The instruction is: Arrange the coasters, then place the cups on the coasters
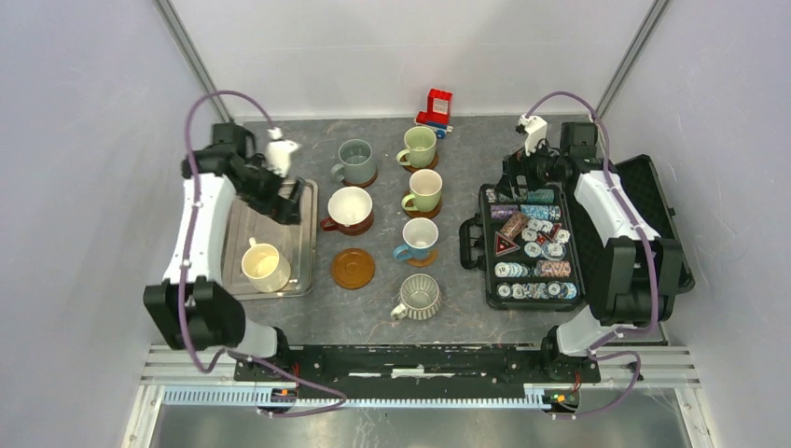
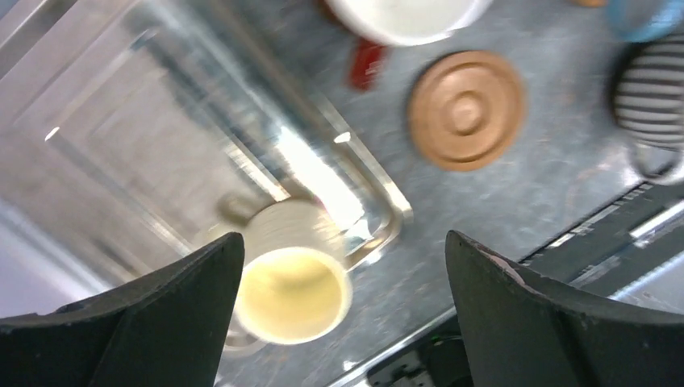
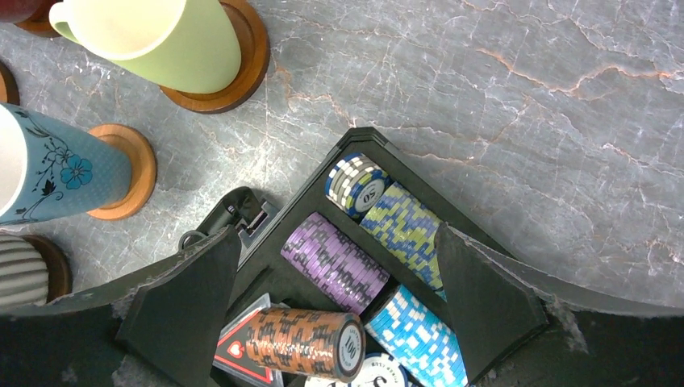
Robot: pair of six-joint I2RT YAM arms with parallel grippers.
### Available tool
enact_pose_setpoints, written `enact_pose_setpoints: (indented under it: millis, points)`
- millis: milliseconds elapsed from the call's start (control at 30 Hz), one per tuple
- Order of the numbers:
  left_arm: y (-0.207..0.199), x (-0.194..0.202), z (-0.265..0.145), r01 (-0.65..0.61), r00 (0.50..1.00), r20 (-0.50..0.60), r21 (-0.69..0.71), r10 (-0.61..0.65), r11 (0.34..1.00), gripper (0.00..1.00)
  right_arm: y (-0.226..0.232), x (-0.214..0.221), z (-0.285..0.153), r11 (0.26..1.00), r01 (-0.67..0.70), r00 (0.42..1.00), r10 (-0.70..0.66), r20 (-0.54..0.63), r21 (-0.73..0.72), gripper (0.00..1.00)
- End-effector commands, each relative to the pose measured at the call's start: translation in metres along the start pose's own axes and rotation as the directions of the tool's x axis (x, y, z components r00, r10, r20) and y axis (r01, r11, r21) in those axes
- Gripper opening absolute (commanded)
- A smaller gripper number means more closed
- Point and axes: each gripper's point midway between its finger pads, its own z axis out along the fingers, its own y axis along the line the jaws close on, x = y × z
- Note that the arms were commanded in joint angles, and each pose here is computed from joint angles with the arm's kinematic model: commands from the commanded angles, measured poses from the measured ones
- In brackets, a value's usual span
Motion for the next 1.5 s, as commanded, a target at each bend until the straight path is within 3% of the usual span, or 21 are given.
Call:
enact_pose_setpoints:
  millis: [0,133,200,433,967,1233,1467]
  points:
    - [0.079,0.023,-0.025,-0.042,0.999,-0.026,-0.08,0.04,0.996,0.97,-0.005,-0.023,0.002,1.0,0.017,0.999,-0.016,0.05,-0.011,0.98]
    - [0.153,0.032,-0.031,0.152,0.987,-0.025,-0.221,-0.161,0.963,0.84,-0.005,-0.018,0.007,1.0,-0.001,0.999,0.002,0.042,-0.023,0.98]
    - [0.177,0.041,-0.023,0.177,0.979,-0.05,-0.287,-0.199,0.942,0.81,-0.005,-0.016,0.009,1.0,-0.006,0.999,0.007,0.039,-0.027,0.98]
    - [0.201,0.072,0.009,0.202,0.955,-0.141,-0.342,-0.263,0.918,0.72,-0.008,-0.016,0.012,1.0,-0.012,0.999,0.012,0.032,-0.025,0.98]
    - [0.17,0.13,0.062,0.225,0.917,-0.282,-0.216,-0.282,0.95,0.72,-0.011,-0.011,0.018,1.0,-0.014,1.0,0.015,0.011,-0.019,0.98]
    - [0.184,0.159,0.044,0.262,0.879,-0.313,-0.311,-0.359,0.913,0.61,-0.01,-0.01,0.015,1.0,0.001,1.0,-0.001,0.008,-0.009,0.98]
    - [0.158,0.188,0.022,0.235,0.859,-0.398,-0.252,-0.322,0.939,0.53,-0.01,-0.009,0.015,1.0,0.004,1.0,-0.004,0.003,-0.009,0.98]
